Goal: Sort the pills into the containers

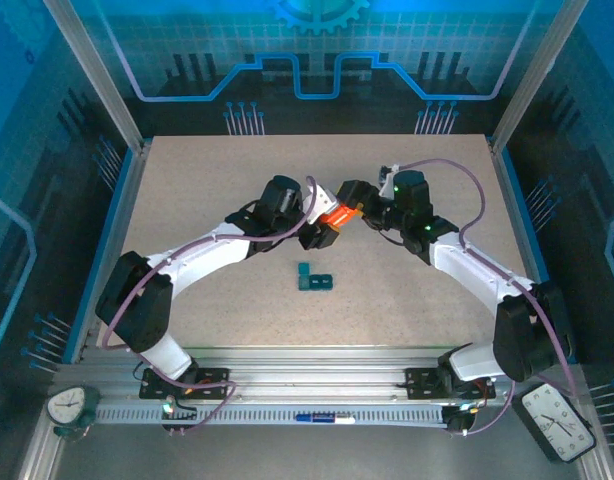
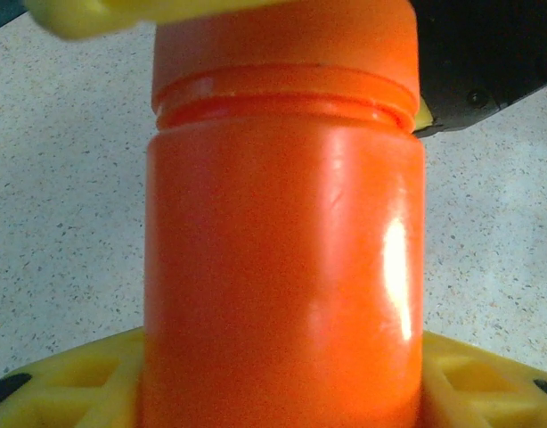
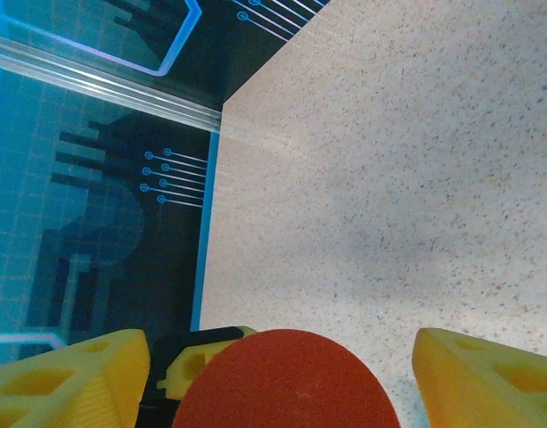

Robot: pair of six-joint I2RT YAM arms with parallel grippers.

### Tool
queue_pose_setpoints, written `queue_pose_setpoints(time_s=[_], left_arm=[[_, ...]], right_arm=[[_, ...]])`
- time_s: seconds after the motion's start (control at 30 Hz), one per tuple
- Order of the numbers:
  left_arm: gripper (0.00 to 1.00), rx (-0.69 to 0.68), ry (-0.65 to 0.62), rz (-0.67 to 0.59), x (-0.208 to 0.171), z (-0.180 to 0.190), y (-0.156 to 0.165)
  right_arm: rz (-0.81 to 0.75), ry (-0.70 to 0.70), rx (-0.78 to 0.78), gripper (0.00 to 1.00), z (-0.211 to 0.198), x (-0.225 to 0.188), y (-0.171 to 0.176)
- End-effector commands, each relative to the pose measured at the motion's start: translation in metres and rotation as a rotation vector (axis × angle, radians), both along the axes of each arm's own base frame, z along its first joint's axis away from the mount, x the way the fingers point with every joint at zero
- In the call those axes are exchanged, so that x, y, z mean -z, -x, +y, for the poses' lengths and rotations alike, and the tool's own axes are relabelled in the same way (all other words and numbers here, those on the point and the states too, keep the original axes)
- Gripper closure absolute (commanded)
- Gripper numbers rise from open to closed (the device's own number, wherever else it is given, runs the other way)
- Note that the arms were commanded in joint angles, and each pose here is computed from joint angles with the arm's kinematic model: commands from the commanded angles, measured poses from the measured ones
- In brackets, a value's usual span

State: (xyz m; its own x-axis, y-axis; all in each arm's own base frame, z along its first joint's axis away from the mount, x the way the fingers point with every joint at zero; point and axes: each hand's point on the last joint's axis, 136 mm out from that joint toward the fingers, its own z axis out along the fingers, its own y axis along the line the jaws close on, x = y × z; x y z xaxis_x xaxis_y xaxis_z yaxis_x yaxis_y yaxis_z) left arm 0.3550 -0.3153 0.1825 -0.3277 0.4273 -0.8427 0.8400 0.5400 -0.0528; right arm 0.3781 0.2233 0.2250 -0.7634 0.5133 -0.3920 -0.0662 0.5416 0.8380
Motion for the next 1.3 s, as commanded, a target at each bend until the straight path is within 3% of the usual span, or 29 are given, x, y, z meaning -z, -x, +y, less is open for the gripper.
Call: queue_pose_setpoints(time_s=[0.0,0.23,0.37,0.63,0.87,0.93,1.0,1.1,1.27], left_arm=[[1.0,0.015,0.001,-0.034,-0.002,-0.004,-0.002],[1.0,-0.002,0.027,-0.034,-0.007,-0.004,-0.005],[1.0,-0.002,0.099,0.003,-0.016,-0.002,-0.005],[1.0,0.124,0.307,0.178,-0.041,-0.004,0.022],[1.0,0.174,0.348,0.242,-0.046,-0.008,0.036],[1.0,0.171,0.351,0.243,-0.048,-0.009,0.034],[1.0,0.167,0.349,0.245,-0.047,-0.01,0.031],[1.0,0.145,0.331,0.23,-0.045,-0.009,0.026],[1.0,0.095,0.271,0.171,-0.038,-0.003,0.016]], right_arm=[[-0.029,-0.012,-0.02,0.29,0.007,-0.013,-0.001],[-0.028,-0.014,-0.049,0.55,0.008,-0.005,0.003],[-0.081,-0.055,-0.115,0.58,0.008,-0.006,-0.004],[-0.431,-0.13,-0.391,0.6,0.013,-0.055,-0.001],[-0.46,-0.002,-0.469,0.62,0.015,-0.064,0.008],[-0.444,0.008,-0.451,0.56,0.013,-0.063,0.006],[-0.396,-0.002,-0.427,0.33,0.011,-0.06,0.007],[-0.355,-0.017,-0.356,0.13,0.005,-0.072,0.006],[-0.187,0.067,-0.171,0.08,-0.017,-0.072,0.007]])
